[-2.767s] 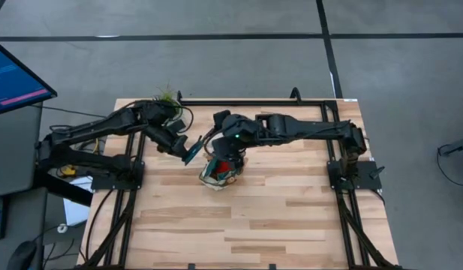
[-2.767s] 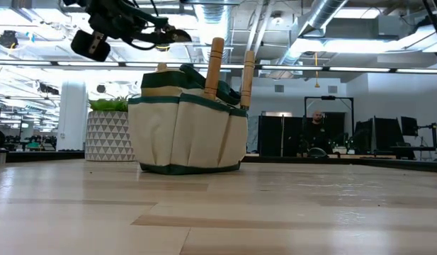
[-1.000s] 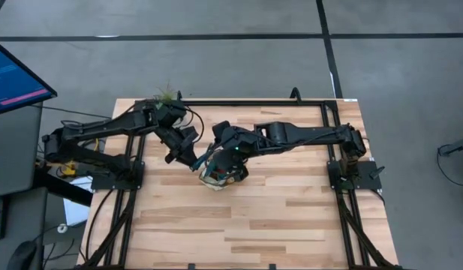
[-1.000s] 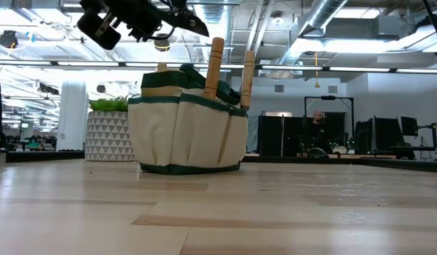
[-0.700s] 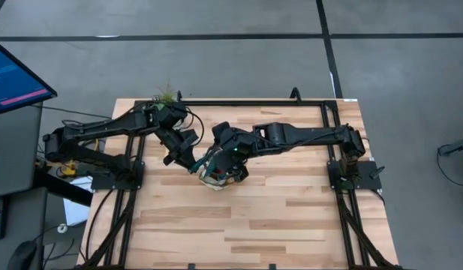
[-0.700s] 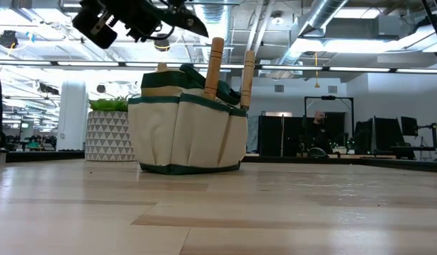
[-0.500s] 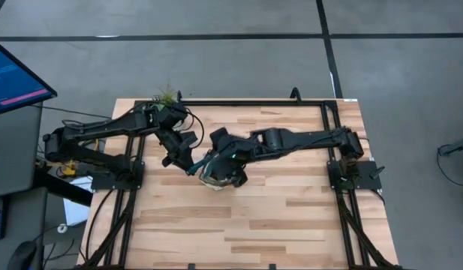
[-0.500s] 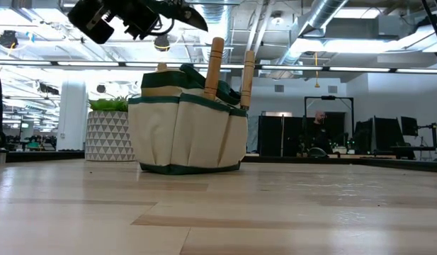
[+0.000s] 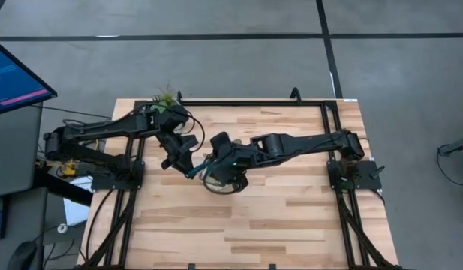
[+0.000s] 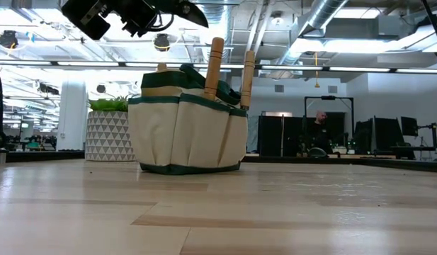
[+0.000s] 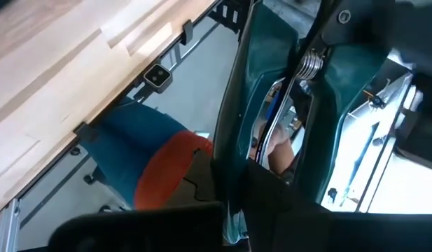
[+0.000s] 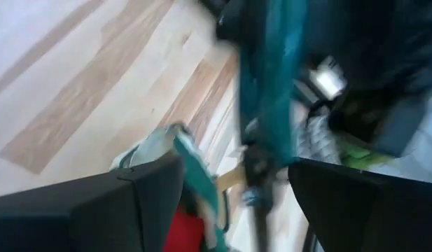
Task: Pick & Place Garden tools in Gardening bag
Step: Put the shear scissors into the gardening bag
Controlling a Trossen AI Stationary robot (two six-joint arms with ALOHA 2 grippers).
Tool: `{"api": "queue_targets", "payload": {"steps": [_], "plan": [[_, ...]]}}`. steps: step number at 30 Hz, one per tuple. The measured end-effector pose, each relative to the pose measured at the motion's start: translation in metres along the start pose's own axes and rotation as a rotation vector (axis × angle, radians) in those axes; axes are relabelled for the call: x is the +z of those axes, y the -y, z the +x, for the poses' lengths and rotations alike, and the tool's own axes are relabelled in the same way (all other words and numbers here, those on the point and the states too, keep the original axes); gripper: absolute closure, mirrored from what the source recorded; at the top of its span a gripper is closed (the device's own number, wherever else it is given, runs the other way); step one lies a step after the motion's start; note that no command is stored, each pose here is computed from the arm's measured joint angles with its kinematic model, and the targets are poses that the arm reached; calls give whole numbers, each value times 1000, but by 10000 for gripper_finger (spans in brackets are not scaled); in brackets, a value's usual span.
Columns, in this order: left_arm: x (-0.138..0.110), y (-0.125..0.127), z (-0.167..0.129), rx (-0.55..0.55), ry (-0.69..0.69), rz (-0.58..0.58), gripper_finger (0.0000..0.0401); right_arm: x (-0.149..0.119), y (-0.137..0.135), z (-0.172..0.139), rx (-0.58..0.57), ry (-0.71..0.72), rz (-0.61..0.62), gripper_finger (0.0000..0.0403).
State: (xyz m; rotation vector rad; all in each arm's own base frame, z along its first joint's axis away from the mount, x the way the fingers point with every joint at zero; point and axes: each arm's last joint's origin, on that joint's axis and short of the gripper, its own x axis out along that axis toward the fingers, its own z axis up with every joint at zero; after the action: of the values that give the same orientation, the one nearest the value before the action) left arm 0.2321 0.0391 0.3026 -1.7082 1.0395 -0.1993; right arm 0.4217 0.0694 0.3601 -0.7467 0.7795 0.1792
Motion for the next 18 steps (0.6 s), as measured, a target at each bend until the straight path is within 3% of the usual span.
{"api": "queue_targets", "payload": {"steps": [13, 18], "plan": [[7, -2, 5, 12, -13, 11, 398, 3, 3, -4, 4, 57, 12, 154], [9, -3, 6, 17, -19, 33, 398, 6, 12, -26, 10, 51, 28, 154]]}}
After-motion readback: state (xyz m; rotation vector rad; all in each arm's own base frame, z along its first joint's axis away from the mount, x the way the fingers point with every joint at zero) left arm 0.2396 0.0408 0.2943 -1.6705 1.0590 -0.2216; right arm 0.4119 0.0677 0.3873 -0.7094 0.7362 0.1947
